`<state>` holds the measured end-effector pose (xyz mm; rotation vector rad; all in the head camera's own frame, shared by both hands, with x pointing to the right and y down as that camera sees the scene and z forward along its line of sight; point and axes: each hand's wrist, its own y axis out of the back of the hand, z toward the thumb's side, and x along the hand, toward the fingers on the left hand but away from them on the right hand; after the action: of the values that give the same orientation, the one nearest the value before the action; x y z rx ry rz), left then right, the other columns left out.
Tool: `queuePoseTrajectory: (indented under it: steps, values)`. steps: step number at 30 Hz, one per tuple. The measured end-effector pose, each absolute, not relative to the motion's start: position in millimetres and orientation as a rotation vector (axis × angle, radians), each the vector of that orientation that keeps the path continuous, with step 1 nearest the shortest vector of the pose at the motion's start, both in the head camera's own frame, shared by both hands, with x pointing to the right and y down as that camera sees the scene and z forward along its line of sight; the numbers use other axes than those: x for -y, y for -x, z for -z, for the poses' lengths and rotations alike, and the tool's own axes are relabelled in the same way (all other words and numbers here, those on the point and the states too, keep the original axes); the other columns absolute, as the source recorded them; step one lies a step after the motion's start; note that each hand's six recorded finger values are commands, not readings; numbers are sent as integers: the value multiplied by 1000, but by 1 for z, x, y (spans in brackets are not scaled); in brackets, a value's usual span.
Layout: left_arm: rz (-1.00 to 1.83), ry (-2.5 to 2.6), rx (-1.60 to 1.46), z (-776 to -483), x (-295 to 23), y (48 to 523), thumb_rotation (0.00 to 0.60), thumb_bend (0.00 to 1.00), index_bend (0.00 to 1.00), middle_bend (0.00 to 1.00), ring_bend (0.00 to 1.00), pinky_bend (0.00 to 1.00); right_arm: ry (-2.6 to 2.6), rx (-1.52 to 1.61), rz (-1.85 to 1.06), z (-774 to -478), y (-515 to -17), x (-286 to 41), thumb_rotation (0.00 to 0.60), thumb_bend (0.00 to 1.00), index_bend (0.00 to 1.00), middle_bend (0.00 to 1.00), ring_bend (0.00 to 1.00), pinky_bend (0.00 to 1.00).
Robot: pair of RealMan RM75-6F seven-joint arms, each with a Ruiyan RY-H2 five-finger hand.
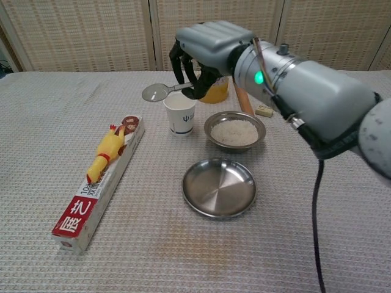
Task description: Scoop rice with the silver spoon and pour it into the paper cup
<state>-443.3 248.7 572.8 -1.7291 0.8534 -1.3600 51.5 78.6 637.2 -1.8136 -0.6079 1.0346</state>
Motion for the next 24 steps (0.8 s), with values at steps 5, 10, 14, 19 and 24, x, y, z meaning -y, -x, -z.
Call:
queuePoseTrajectory:
  steps: [5, 10, 14, 19, 24]
  values:
    - [1375, 1738, -820, -580, -252, 437, 600, 472, 0, 0, 0, 113, 2099, 606, -1083, -625, -115, -92, 600, 344, 935, 597, 135, 0]
    - [1367, 1744, -803, -582, -254, 429, 600, 473, 0, 0, 0, 113, 2088, 507, -1171, -640, -153, -113, 600, 344, 934, 597, 135, 0]
    - [1361, 1753, -793, -583, -256, 426, 600, 472, 0, 0, 0, 113, 2007, 413, -1215, -661, -162, -129, 600, 344, 930, 597, 135, 0]
    - [1356, 1757, -807, -580, -255, 426, 600, 472, 0, 0, 0, 113, 1941, 339, -1214, -683, -150, -150, 600, 345, 920, 597, 135, 0]
    - [1350, 1766, -804, -578, -257, 426, 600, 473, 0, 0, 0, 114, 1889, 281, -1209, -694, -137, -162, 600, 345, 832, 586, 118, 0]
